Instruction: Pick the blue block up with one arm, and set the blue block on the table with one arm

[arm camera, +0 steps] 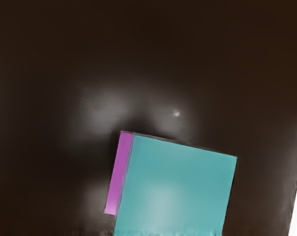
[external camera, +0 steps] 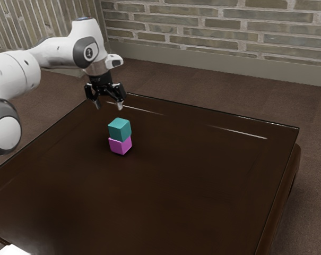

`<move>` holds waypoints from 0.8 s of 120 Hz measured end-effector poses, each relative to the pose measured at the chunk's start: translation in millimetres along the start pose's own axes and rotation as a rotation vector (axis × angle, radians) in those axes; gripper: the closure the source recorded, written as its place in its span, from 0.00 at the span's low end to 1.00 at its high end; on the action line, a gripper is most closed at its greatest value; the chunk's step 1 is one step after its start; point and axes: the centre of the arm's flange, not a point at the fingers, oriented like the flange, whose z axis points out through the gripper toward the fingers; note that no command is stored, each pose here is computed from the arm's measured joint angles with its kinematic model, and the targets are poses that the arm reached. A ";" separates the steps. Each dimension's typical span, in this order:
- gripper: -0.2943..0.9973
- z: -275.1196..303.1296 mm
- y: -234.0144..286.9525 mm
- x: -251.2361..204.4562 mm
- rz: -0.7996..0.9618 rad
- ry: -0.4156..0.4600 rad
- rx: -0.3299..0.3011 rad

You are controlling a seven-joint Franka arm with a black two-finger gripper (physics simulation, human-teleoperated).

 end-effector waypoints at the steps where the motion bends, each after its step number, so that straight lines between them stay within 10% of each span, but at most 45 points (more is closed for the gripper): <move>1: 0.23 1.6 0.5 -0.3 0.001 -0.003 0.002; 96: 0.23 94.9 25.1 5.7 0.149 -0.060 0.079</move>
